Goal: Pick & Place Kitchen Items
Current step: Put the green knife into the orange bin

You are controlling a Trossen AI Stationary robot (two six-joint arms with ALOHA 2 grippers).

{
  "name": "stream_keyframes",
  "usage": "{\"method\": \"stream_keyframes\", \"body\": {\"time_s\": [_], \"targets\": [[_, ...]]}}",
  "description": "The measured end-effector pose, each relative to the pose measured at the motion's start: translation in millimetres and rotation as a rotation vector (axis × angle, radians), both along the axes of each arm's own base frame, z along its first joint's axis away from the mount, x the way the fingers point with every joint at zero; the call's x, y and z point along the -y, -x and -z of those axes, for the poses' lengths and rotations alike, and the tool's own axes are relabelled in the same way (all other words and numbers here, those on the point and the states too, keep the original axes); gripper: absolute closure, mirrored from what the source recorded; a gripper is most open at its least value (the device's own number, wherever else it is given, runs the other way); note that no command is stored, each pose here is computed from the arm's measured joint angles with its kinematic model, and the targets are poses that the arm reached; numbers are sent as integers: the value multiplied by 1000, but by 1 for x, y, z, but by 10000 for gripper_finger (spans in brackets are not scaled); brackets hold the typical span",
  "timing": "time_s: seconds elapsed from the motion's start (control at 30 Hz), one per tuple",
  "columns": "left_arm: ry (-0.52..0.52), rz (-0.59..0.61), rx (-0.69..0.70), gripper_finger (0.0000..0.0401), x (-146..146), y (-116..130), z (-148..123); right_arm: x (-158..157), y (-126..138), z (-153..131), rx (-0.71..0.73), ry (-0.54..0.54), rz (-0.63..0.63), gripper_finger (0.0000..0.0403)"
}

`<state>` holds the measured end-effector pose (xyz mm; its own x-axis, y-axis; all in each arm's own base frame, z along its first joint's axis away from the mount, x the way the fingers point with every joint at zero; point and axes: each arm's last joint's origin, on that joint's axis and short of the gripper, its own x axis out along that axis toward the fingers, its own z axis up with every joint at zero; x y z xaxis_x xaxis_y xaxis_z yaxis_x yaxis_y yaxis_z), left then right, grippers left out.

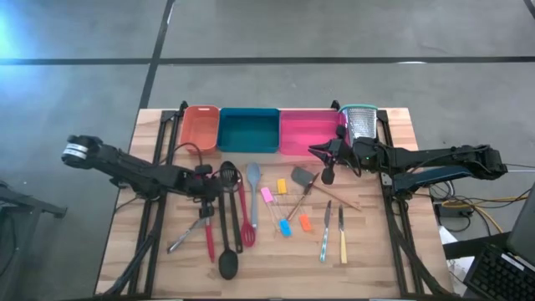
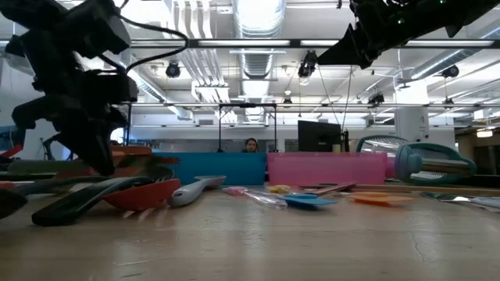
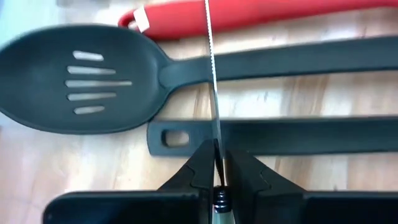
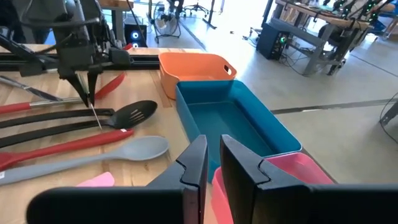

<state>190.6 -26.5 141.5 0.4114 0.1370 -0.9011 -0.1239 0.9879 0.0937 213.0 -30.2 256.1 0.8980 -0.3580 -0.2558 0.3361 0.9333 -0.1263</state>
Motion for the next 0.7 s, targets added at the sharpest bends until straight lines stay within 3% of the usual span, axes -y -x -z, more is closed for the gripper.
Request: {"method": "stream_keyframes", "body": {"time_s": [0.23, 0.7], "targets": [[-33, -29, 108, 376, -2, -1, -33, 0, 0, 0, 0, 0, 0, 364], [-395, -352, 367, 376, -39, 6, -110, 0, 0, 0, 0, 0, 0, 364]]}}
